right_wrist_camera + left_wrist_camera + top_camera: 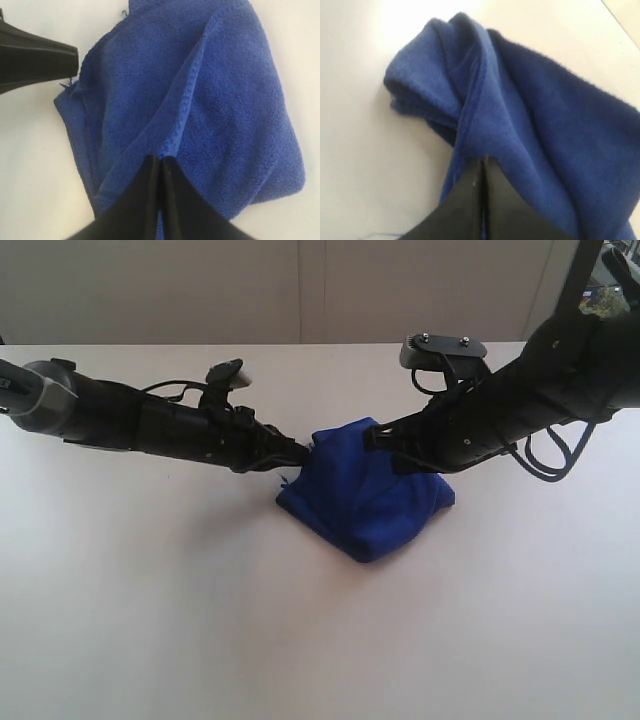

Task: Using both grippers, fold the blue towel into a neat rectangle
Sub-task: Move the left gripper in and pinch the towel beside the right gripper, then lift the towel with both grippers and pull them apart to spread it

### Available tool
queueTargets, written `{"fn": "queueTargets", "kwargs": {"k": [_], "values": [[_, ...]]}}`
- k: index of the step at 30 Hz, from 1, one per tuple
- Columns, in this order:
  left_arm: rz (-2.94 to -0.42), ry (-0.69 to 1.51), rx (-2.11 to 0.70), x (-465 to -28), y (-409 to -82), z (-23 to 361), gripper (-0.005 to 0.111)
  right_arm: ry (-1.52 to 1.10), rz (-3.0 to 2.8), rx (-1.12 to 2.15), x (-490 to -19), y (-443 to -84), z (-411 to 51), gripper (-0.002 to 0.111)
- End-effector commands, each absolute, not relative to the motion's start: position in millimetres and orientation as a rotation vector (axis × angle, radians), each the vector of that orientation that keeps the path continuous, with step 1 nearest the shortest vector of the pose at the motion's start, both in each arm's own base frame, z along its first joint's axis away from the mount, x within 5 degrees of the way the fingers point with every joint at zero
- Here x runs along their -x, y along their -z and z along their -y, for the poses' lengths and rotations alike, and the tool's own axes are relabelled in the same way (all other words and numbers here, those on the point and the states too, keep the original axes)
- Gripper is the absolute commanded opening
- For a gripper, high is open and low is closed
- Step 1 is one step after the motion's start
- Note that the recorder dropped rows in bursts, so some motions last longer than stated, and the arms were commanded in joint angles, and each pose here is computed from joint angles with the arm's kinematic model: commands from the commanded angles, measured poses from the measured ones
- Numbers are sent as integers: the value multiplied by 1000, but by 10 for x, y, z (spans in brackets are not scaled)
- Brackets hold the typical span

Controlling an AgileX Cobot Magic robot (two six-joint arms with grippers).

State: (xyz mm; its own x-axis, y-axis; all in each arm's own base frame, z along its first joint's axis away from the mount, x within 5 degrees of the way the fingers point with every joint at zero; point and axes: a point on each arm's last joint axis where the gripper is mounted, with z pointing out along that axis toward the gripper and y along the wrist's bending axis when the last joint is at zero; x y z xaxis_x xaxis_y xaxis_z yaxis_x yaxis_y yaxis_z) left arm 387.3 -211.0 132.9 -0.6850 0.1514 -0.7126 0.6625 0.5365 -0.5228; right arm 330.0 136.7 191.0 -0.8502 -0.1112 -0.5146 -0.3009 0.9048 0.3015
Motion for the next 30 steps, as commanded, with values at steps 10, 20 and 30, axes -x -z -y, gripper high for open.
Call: {"fn": "queueTargets", "kwargs": {"k": [10, 20, 30], "values": [[-2177, 1076, -739, -3834, -1420, 2118, 45, -499, -2546, 323, -3294, -1950, -1361, 0], [-2210, 908, -836, -3750, -1338, 2306, 46, -499, -2546, 323, -3294, -1951, -1361, 0], [-2227, 789, -822, -3785, -1305, 2298, 27, -501, -2549, 325, -3291, -1949, -1362, 0]]}}
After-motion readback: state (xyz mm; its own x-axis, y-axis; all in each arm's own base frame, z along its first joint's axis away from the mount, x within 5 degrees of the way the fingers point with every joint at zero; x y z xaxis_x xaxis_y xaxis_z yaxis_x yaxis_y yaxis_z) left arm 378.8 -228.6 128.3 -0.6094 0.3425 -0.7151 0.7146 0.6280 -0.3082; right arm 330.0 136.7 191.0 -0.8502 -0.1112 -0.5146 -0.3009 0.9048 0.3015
